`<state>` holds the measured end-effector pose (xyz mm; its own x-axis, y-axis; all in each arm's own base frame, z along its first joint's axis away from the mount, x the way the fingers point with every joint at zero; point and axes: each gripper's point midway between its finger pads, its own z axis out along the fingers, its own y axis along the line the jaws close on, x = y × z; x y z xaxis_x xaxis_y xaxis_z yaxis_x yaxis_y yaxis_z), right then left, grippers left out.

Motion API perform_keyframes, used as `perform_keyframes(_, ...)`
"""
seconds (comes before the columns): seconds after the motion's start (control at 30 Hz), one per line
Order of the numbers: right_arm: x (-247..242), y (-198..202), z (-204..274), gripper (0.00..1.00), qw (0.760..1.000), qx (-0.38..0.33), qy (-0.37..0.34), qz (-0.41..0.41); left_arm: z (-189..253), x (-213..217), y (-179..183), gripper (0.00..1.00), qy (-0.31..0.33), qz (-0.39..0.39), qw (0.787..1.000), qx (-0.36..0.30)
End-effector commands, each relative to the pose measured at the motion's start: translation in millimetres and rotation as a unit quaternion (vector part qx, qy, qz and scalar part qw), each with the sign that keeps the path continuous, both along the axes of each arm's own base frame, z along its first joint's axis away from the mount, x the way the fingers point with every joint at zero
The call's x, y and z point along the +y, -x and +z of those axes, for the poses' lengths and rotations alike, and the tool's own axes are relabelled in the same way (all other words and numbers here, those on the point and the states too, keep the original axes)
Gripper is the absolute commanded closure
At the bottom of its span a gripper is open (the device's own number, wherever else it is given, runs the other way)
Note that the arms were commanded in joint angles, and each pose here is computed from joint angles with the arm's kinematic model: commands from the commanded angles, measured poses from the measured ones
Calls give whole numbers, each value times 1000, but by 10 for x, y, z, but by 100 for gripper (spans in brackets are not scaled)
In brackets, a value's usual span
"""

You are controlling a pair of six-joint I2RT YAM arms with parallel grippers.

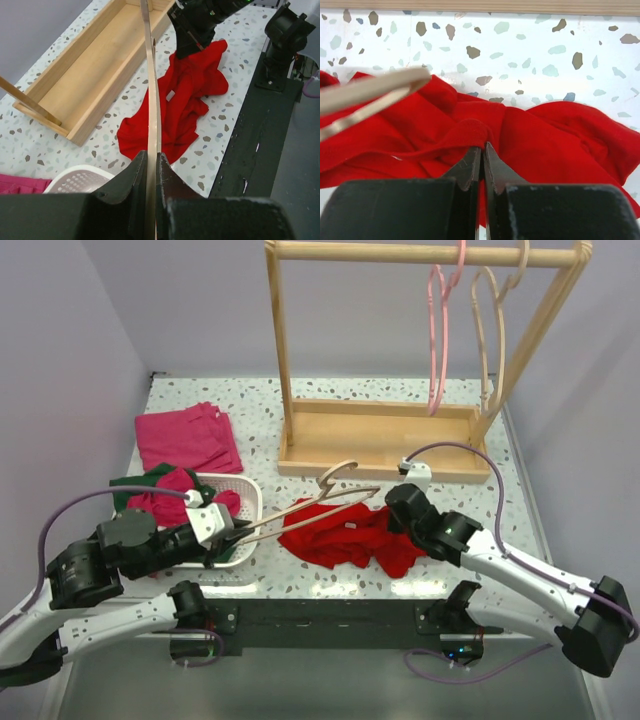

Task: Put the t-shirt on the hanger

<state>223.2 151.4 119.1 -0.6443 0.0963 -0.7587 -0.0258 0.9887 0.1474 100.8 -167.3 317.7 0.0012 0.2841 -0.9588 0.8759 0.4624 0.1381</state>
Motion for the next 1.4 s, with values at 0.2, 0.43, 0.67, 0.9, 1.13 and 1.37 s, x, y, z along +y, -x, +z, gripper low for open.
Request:
perform_keyframes(0.2,98,-226,280,99,999,-35,-21,-17,335,150,238,100,40,-31,999,10)
perform_keyframes(0.43,94,-221,316,99,999,-37,-22,-14,249,49,277,100,22,-49,998,34)
perform_keyframes(0.67,81,-210,365,99,999,-42,-26,-13,190,-38,236,100,12,-51,998,37)
perform_keyframes(0.9,131,-192,579,100,998,-49,-36,6,77,-247,118,100,10,-51,998,28)
perform_keyframes(1.13,255,-65,1062,100,993,-68,-73,54,-71,-523,-14,100,18,-60,998,9)
perform_keyframes(1.37,495,229,1593,100,981,-101,-123,113,-65,-743,-188,100,68,-42,997,-17)
